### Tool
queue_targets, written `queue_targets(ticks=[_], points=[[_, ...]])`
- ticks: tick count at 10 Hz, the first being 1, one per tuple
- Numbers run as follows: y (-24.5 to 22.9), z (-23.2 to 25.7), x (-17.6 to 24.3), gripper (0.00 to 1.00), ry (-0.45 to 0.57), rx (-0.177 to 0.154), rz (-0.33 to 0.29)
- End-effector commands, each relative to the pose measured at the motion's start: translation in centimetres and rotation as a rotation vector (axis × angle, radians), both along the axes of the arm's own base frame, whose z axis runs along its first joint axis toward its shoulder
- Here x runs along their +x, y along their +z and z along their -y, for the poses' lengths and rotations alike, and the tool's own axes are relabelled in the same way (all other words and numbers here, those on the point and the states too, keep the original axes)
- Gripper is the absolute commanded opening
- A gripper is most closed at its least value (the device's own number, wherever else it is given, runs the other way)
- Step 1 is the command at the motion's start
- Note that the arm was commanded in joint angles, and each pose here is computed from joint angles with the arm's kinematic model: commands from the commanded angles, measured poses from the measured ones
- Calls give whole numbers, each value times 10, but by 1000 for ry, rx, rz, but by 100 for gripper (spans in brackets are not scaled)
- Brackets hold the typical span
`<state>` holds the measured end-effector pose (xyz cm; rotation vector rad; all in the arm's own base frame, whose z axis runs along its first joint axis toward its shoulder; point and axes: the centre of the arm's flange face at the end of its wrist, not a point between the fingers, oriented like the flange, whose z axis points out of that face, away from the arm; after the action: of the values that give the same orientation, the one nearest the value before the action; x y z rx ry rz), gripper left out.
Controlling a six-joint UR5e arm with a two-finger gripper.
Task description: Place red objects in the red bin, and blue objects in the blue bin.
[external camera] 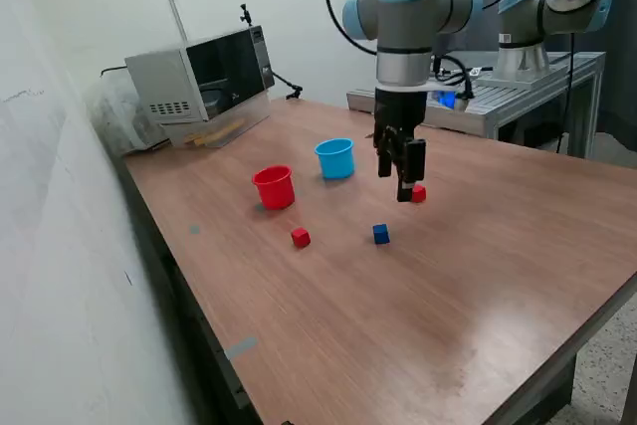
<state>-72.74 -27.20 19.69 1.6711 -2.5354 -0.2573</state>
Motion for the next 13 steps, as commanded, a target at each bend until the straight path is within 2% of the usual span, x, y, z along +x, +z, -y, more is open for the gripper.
queue_targets(ticks=[1, 4, 10, 11, 13], points=[[-43, -41, -20, 100, -59, 12, 34], [-72, -54, -24, 100, -75, 17, 66], [-81, -39, -19, 100, -49, 16, 78], [-82, -29, -16, 0, -34, 18, 79], [-82, -26, -15, 0, 4, 20, 83]])
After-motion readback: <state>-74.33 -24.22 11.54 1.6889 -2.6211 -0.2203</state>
